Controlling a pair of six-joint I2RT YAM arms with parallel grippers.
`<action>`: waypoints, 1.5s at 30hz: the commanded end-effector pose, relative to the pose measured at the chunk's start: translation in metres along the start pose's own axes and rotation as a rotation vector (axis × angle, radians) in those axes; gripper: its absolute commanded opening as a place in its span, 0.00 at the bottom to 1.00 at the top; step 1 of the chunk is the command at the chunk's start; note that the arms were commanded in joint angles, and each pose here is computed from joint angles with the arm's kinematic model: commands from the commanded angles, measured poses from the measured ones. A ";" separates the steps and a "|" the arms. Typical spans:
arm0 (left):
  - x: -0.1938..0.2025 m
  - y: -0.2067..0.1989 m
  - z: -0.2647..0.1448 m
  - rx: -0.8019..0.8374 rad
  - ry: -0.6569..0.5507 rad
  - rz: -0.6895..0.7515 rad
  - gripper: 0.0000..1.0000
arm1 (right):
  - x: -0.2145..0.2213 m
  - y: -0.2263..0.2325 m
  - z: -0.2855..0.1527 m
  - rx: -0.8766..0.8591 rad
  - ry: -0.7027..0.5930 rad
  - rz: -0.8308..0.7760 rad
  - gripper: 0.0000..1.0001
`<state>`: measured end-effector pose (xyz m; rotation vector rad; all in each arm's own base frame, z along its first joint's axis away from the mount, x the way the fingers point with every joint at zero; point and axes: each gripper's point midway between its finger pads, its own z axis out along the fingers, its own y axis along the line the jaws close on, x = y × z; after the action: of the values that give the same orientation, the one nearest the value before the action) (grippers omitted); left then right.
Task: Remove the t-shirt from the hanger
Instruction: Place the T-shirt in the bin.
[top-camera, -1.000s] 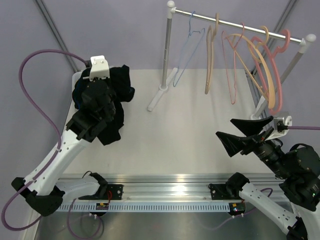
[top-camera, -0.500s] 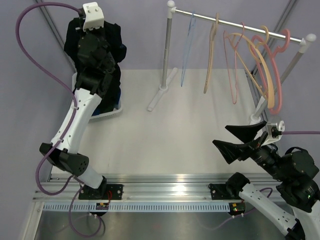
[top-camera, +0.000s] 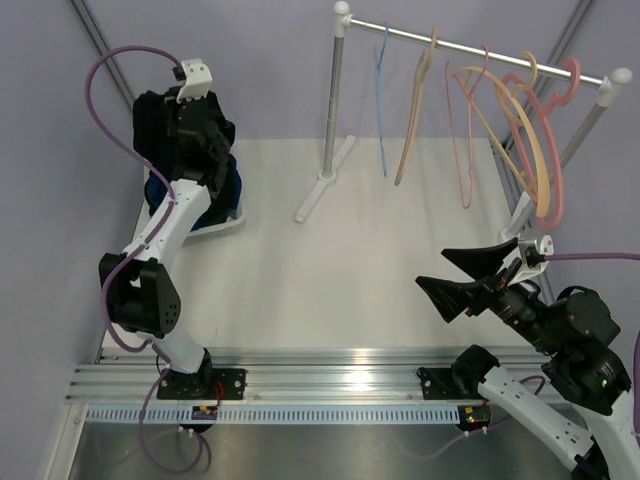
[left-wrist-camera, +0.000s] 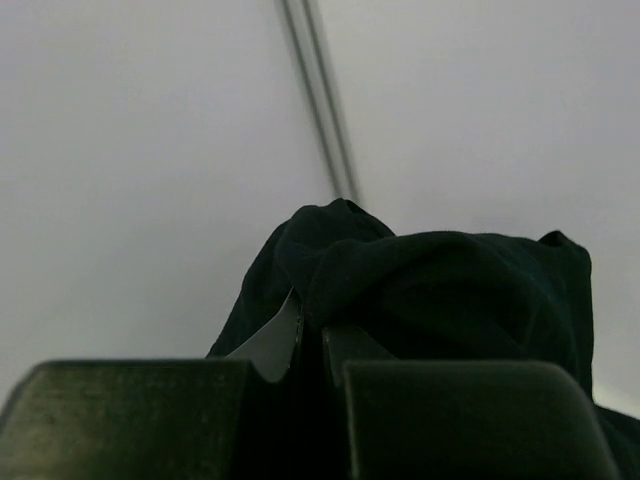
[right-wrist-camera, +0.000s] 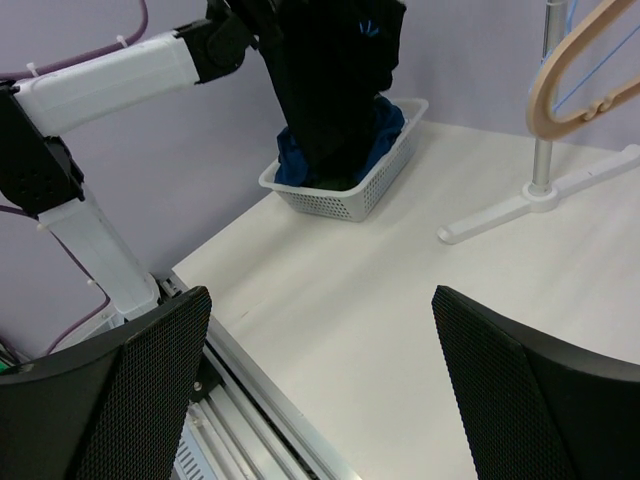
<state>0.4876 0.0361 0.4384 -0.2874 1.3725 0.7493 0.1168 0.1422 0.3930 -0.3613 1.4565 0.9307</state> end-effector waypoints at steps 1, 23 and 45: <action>0.054 0.028 0.004 -0.131 0.079 -0.067 0.00 | -0.005 0.007 0.002 -0.038 -0.022 0.003 0.99; 0.329 -0.132 -0.013 0.646 0.746 0.166 0.00 | -0.001 0.012 0.009 -0.070 -0.001 0.021 1.00; 0.405 -0.114 -0.034 0.643 1.107 0.086 0.00 | -0.003 0.011 0.000 -0.062 -0.023 0.014 1.00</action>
<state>0.6045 0.0835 0.1281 -0.1196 2.2038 0.2108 0.1130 0.1499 0.3946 -0.3818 1.4409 0.9821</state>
